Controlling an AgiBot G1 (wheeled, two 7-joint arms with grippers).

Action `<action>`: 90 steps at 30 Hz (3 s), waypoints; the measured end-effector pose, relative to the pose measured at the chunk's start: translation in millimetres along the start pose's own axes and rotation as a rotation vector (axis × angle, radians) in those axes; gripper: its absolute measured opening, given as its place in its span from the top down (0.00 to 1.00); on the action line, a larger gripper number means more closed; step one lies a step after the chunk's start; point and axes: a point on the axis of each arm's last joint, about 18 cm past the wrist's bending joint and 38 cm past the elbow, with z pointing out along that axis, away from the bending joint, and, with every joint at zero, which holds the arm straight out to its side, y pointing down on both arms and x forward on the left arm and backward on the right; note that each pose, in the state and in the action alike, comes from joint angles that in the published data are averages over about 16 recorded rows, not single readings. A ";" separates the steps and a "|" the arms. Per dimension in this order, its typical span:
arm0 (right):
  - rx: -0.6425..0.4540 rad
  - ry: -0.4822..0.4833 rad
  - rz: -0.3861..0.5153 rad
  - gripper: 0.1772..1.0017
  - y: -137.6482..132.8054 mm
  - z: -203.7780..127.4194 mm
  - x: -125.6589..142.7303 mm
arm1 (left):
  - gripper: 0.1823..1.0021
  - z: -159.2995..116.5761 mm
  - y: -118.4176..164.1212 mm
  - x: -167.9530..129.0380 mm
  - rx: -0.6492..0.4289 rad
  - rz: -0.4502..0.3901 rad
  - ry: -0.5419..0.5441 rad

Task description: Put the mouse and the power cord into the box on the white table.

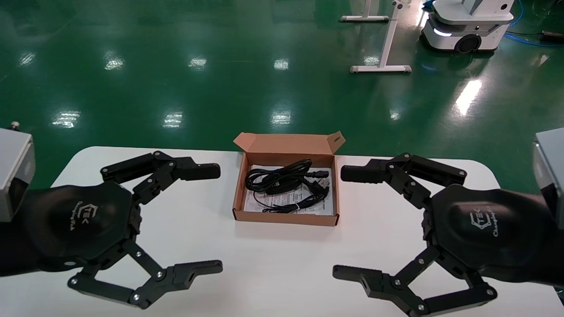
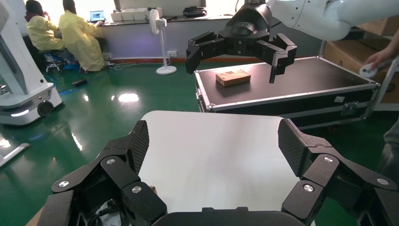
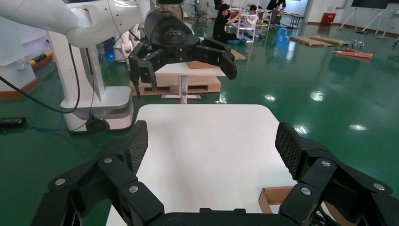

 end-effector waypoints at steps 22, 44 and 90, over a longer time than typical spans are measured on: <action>-0.013 0.013 -0.008 0.00 2.7 0.0 5.3 | 0.00 1.6 3.3 -5.3 -0.001 -0.006 -0.012; -0.015 0.016 -0.009 0.00 3.1 0.1 6.2 | 0.00 1.9 3.9 -6.2 -0.001 -0.006 -0.015; -0.016 0.016 -0.010 0.00 3.2 0.1 6.4 | 0.00 2.0 3.9 -6.5 -0.001 -0.006 -0.015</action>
